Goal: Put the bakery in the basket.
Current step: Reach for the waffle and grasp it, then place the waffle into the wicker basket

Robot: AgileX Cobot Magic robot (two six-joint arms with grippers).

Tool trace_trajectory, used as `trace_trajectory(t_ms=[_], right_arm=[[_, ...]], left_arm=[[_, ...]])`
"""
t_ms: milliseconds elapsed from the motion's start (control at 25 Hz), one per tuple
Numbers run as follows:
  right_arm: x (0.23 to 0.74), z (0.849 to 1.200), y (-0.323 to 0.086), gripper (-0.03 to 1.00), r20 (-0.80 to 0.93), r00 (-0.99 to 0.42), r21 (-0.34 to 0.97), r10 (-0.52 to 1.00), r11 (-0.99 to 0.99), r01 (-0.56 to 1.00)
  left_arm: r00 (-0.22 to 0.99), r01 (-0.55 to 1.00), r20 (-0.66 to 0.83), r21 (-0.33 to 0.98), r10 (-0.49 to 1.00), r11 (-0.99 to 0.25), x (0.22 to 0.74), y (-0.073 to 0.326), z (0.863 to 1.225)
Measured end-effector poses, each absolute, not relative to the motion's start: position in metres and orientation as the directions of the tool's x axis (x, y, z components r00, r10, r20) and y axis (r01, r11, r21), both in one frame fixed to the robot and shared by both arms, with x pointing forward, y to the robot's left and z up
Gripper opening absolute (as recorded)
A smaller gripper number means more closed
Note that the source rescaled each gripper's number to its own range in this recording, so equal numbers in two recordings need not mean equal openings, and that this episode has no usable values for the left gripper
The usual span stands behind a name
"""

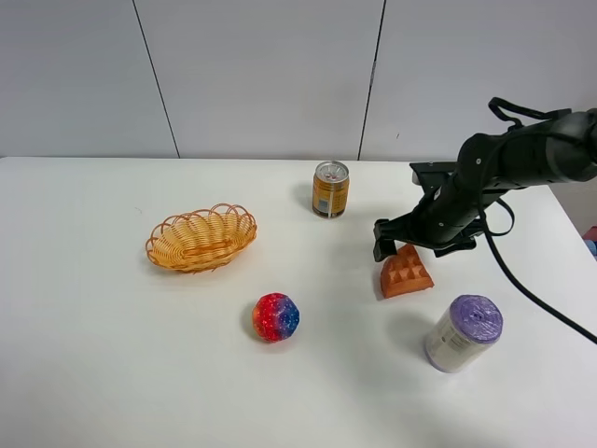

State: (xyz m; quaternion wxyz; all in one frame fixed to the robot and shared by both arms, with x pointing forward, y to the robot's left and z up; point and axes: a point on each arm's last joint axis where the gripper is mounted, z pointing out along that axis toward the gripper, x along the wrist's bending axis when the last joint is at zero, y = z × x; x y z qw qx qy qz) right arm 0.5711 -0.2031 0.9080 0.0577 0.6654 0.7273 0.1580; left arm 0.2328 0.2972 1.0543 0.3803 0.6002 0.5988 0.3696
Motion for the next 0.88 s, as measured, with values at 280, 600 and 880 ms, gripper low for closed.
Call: trace_trajectory(t_ms=[280,600,880], right_arm=[[0.573,0.888,-0.203,0.80,0.120,-0.095,0.272,0.988,0.060,0.961],[0.573,0.886,-0.203,0.00,0.132,-0.061,0.256,0.989,0.026,0.966],[0.578,0.932,-0.184,0.00,0.235,-0.066,0.352,0.970,-0.021,0.936]], left_arm=[[0.010,0.438,-0.012,0.899,1.000,0.006,0.233,0.297,1.054],[0.010,0.438,-0.012,0.899,1.000,0.006,0.233,0.297,1.054],[0.010,0.438,-0.012,0.899,1.000,0.006,0.233,0.297,1.054]])
